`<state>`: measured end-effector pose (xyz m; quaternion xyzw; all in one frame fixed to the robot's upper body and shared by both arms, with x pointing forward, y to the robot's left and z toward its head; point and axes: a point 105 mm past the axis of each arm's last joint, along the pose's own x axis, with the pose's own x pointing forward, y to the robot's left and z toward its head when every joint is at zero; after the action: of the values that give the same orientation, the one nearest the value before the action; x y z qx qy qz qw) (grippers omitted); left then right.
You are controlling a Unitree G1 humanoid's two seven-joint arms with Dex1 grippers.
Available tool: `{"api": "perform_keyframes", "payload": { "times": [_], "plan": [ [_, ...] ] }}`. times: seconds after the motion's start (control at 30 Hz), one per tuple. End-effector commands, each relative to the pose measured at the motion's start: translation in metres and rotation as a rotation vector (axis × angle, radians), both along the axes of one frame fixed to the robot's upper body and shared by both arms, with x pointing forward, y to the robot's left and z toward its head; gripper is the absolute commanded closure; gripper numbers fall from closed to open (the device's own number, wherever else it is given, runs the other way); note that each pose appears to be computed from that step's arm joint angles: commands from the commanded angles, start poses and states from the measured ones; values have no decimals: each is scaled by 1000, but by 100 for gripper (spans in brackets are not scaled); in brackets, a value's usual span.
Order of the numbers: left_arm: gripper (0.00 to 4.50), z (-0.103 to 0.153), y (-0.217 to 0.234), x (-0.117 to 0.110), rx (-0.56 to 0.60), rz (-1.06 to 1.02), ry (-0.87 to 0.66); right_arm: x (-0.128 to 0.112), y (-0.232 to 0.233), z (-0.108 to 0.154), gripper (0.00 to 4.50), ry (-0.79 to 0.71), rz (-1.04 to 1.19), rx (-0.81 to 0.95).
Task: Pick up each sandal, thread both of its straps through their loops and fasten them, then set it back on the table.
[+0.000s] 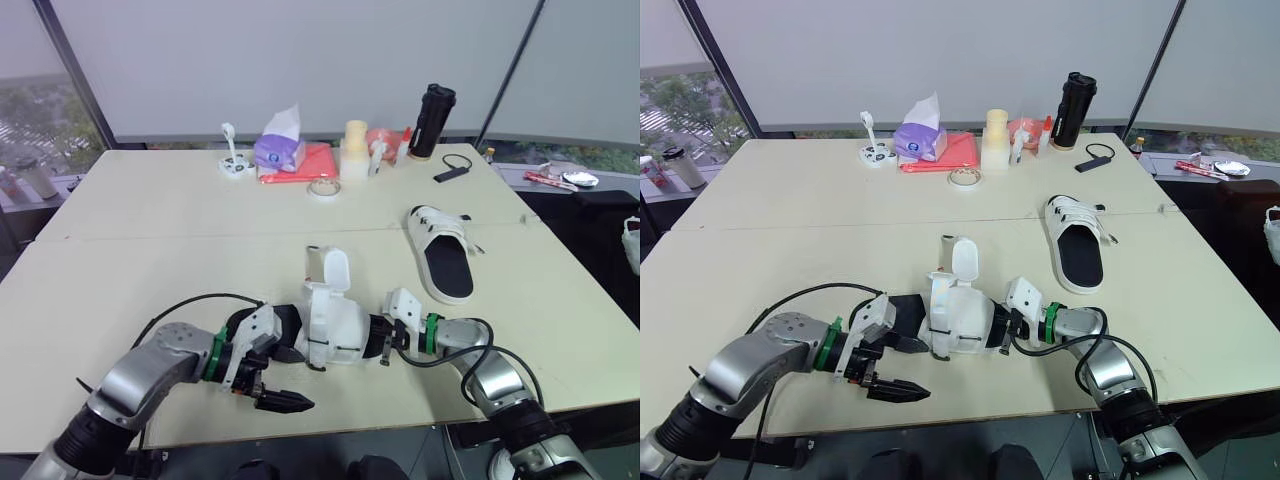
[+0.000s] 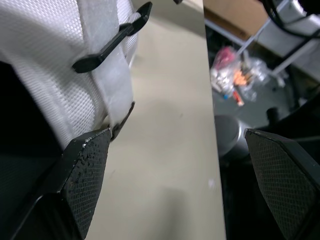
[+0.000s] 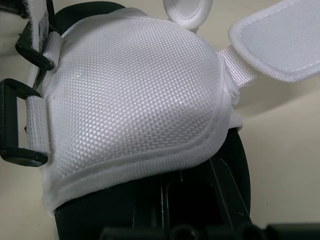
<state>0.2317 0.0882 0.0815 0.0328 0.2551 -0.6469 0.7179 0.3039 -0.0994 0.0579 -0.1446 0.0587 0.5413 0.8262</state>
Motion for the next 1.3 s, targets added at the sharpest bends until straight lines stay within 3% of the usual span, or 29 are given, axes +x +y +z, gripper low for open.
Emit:
{"api": "perform_keyframes", "payload": {
  "times": [0.03,0.4,0.53,0.8,1.1,1.3],
  "plan": [
    [6,1,-9,9,-14,37,3,-17,-12,-58,450,188,-54,-127],
    [6,4,-11,13,-39,40,23,-18,-13,-58,450,187,-75,-120],
    [6,5,2,2,-29,51,55,-18,-14,-59,450,187,-77,-119],
    [6,2,19,5,-62,243,4,-18,-11,-60,450,192,-74,-115],
    [6,-11,8,7,-118,318,21,-15,-9,-58,450,189,-62,-113],
    [6,-9,-10,0,-163,257,46,-17,-11,-59,450,192,-62,-118]
  ]
}}
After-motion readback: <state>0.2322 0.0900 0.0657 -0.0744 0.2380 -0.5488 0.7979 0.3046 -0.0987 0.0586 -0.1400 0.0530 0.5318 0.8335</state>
